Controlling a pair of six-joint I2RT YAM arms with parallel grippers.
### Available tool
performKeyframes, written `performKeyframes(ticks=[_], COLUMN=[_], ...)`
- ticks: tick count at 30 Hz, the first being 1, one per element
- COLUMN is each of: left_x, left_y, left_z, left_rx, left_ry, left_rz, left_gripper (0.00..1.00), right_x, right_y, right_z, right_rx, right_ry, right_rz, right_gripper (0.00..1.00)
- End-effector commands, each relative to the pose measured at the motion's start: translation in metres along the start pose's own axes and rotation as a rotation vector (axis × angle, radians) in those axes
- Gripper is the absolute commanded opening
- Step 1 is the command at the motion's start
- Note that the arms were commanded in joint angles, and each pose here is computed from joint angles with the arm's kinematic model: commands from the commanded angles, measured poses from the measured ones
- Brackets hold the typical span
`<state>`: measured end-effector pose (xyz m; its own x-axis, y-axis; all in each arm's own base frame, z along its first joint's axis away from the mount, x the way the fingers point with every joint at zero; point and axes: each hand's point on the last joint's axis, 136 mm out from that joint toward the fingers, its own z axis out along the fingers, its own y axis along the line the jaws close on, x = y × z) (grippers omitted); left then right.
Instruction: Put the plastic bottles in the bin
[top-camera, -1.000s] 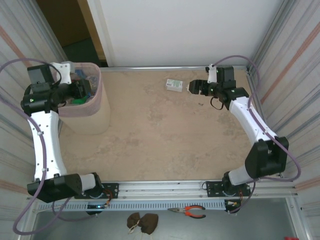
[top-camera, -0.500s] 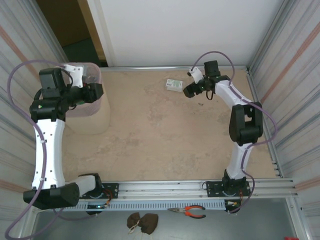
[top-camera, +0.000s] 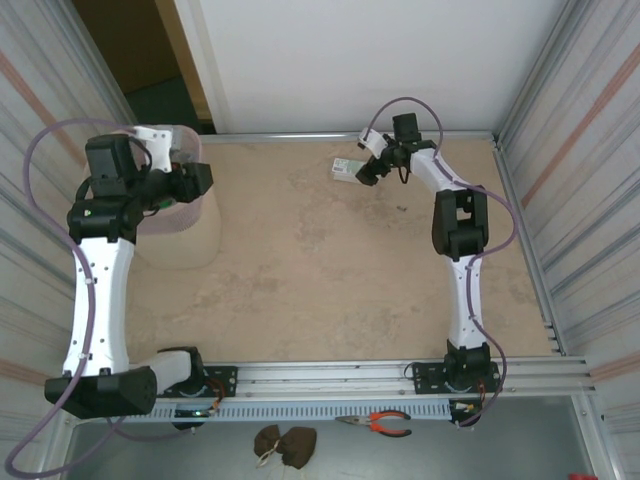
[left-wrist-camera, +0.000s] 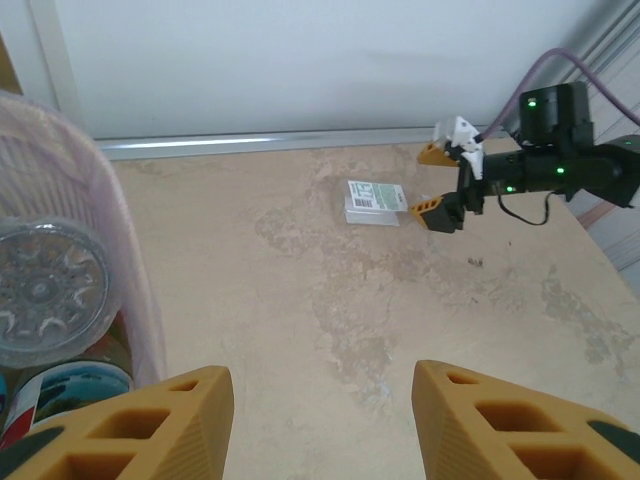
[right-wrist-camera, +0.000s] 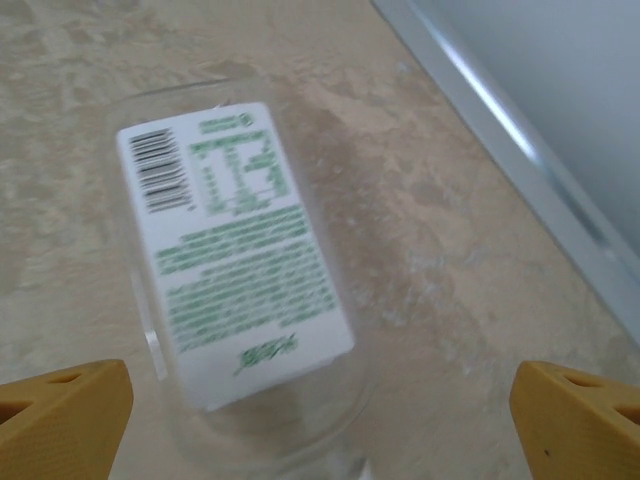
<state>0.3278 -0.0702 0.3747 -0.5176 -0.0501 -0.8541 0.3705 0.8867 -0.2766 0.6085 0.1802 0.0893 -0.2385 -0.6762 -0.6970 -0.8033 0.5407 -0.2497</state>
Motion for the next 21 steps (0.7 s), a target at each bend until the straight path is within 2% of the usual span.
performKeyframes(ticks=[1,10,21], left_x=[-0.003,-0.001,-0.003], left_y=[-0.01,-0.014,-0.016], left_z=[0.001,0.016,0.016], left_rx=[0.038,0.045,0.036], left_ry=[-0.018,0.017,0.021], left_rz=[0.006,0.017,0.027], left_gripper=[0.51,0.51,0.51], right_x=[0.001,0.016,0.015], right_y=[0.005,0.028,0.053], right_z=[0.017,0.043,0.045], right_rx=[-0.054,-0.163,-0.259], right_ry=[-0.022,-0.023,-0.04], right_rz=[-0.066,-0.124,-0.132], right_gripper=[0.97,0.95,0.9])
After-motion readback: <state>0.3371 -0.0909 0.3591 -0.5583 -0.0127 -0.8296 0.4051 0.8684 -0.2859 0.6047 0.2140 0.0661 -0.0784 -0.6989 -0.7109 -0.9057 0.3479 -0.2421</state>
